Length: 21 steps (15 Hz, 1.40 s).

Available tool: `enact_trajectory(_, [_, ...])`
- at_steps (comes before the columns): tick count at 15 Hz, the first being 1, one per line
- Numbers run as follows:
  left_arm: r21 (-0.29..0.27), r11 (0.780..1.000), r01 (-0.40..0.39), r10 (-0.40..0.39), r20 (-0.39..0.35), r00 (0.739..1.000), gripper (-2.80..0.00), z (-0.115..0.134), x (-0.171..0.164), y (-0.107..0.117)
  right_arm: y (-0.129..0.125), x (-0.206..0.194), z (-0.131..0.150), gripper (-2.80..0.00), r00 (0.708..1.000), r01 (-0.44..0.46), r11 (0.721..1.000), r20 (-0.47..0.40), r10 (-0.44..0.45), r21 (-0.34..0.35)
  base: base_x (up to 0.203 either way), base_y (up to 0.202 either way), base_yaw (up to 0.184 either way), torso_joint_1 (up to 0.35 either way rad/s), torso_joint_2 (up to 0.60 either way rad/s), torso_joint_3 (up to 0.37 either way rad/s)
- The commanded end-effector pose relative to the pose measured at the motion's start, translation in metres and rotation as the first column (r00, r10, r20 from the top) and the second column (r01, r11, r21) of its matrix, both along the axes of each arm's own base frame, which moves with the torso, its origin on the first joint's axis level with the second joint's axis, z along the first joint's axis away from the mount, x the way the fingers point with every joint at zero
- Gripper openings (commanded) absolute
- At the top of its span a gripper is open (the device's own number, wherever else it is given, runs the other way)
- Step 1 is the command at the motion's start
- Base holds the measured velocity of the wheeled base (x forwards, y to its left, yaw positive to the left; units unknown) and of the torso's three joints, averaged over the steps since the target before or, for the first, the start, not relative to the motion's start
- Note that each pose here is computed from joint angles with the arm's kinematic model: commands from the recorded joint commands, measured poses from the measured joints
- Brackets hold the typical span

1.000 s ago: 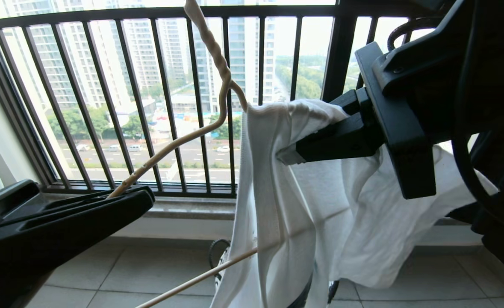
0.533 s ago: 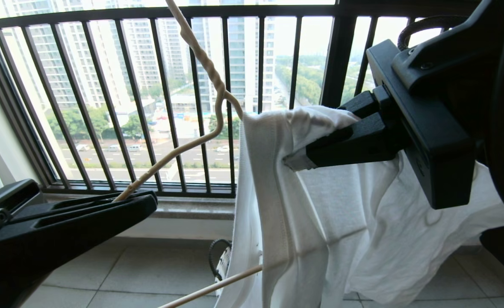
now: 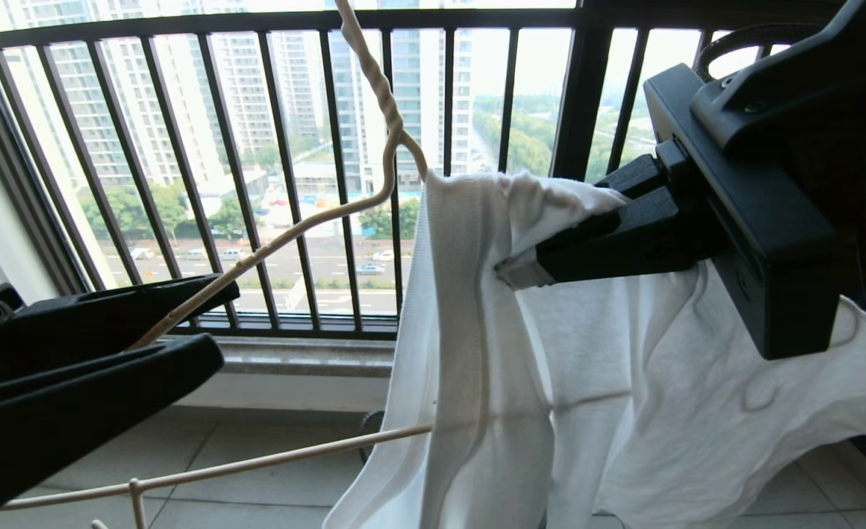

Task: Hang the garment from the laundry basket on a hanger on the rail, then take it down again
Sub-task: Hang the clothes on the clothes rack

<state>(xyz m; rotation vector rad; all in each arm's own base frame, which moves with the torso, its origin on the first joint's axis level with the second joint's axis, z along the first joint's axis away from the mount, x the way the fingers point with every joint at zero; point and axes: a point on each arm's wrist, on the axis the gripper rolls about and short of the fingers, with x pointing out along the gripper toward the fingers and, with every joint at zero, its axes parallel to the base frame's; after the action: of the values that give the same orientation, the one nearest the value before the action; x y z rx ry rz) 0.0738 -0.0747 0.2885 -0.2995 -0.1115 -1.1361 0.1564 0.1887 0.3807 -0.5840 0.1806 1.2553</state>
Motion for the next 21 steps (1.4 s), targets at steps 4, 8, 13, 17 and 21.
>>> enact_trajectory(4, [-0.137,0.970,-0.200,0.212,0.075,0.974,0.00,0.036,-0.009,0.020,-0.011,-0.003,0.002,-2.80,1.000,0.019,1.000,-0.007,-0.019,-0.012,0.000,0.000,0.000,0.000,0.00,0.000])
enact_trajectory(8, [-0.168,0.955,-0.246,0.262,0.079,0.962,-2.80,0.049,-0.016,0.028,-0.015,0.003,0.004,-2.80,0.998,0.058,0.998,0.003,-0.058,0.000,0.000,0.000,0.000,0.000,0.00,0.000])
enact_trajectory(13, [-0.031,0.962,-0.271,0.269,-0.040,0.962,-2.80,0.059,-0.024,0.034,-0.017,0.012,0.006,-2.80,0.991,0.133,0.991,0.029,-0.134,0.016,0.000,0.000,0.000,0.000,0.00,0.000])
enact_trajectory(17, [0.096,0.963,-0.252,0.265,-0.164,0.950,-2.80,0.067,-0.031,0.038,-0.015,0.025,0.008,-2.80,0.973,0.224,0.973,0.044,-0.227,0.058,0.000,0.000,0.000,0.000,0.00,0.000])
enact_trajectory(21, [0.230,0.960,-0.161,0.230,-0.317,0.920,-2.80,0.057,-0.014,0.020,-0.014,0.030,0.009,-2.80,0.959,0.275,0.958,0.043,-0.279,0.085,0.000,0.000,0.000,0.000,0.00,0.000])
